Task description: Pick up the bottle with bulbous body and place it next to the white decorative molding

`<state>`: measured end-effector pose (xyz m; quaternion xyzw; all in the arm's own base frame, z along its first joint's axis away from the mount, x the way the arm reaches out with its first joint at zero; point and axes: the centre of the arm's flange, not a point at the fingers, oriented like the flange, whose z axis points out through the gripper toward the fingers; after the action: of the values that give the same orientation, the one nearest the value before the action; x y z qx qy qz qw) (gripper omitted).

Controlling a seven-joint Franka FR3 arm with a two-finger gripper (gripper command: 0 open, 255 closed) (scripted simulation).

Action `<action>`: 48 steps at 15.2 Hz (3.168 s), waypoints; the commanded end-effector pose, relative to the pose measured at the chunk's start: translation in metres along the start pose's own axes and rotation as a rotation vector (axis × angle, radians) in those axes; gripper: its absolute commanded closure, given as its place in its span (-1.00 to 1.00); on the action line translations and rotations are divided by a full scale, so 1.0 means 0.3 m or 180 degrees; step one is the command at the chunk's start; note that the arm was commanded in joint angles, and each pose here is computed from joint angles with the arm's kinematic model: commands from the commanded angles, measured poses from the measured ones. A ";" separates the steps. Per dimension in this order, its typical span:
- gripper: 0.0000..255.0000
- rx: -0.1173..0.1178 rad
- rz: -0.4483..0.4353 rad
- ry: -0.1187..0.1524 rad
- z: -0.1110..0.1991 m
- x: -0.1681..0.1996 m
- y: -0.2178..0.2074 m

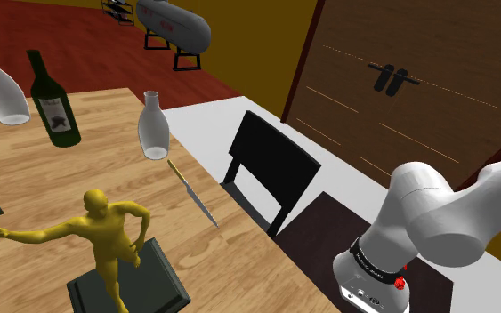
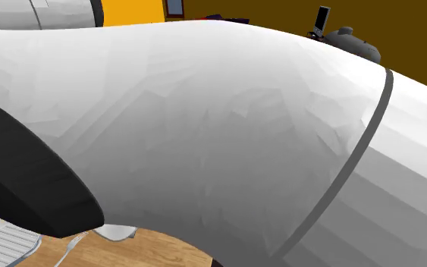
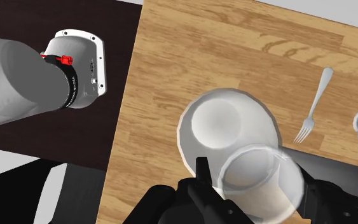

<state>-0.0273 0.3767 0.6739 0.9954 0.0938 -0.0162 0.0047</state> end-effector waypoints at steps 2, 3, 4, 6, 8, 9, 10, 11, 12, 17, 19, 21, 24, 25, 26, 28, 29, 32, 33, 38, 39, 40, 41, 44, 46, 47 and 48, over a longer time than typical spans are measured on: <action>1.00 0.0002 0.0001 0.0001 0.056 0.002 -0.001; 1.00 0.0002 0.0001 0.0001 0.073 0.003 -0.001; 1.00 0.0002 0.0001 0.0001 0.091 0.003 -0.001; 1.00 0.0002 0.0001 0.0001 0.126 0.004 -0.001; 1.00 0.0002 0.0001 0.0001 0.161 0.005 -0.001; 1.00 0.0002 0.0001 0.0001 0.179 0.006 -0.001; 1.00 0.0002 0.0001 0.0001 0.196 0.007 -0.001; 1.00 0.0002 0.0001 0.0001 0.214 0.007 -0.002; 1.00 0.0002 0.0001 0.0001 0.232 0.008 -0.002; 1.00 0.0002 0.0001 0.0001 0.320 0.011 -0.002; 1.00 0.0002 0.0001 0.0001 0.355 0.012 -0.002; 1.00 0.0002 0.0001 0.0001 0.390 0.013 -0.003; 1.00 0.0002 0.0001 0.0001 0.443 0.015 -0.003; 1.00 0.0002 0.0001 0.0001 0.460 0.015 -0.003; 1.00 0.0002 0.0001 0.0001 0.478 0.016 -0.003; 1.00 0.0002 0.0001 0.0001 0.513 0.017 -0.003; 1.00 0.0002 0.0001 0.0001 0.531 0.018 -0.004; 1.00 0.0002 0.0001 0.0001 0.583 0.019 -0.004; 1.00 0.0002 0.0001 0.0001 0.601 0.020 -0.004; 1.00 0.0002 0.0001 0.0001 0.689 0.023 -0.005; 1.00 0.0002 0.0001 0.0001 0.707 0.024 -0.005; 1.00 0.0002 0.0001 0.0001 0.724 0.024 -0.005; 1.00 0.0002 0.0001 0.0001 0.742 0.025 -0.005; 1.00 0.0002 0.0001 0.0001 0.795 0.026 -0.005; 1.00 0.0002 0.0001 0.0001 0.804 0.027 -0.005; 1.00 0.0002 0.0001 0.0001 0.804 0.027 -0.005; 1.00 0.0002 0.0001 0.0001 0.804 0.027 -0.005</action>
<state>-0.0274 0.3768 0.4330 0.9955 0.0937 -0.0161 0.0046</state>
